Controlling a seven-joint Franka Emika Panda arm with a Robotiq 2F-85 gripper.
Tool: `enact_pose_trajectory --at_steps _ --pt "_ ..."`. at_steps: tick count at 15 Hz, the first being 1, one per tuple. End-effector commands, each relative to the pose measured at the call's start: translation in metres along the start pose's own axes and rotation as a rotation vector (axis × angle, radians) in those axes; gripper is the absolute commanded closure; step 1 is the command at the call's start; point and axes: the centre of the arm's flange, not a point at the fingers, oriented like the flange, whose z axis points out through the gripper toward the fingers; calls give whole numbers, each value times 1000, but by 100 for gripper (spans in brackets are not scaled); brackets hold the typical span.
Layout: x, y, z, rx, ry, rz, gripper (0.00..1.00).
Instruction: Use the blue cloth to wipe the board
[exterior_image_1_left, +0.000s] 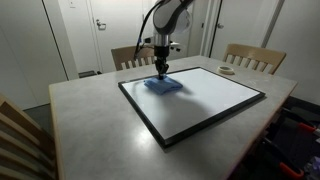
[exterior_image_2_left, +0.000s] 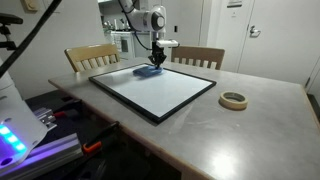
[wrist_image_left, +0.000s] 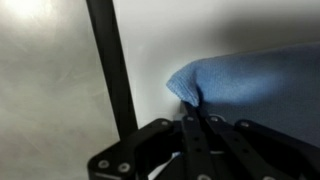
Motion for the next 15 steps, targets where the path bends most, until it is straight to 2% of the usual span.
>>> enact_pose_trajectory --at_steps 1,15 --pt "-2 -35 1 16 -6 14 99" --pt "-1 -107 13 9 0 65 99"
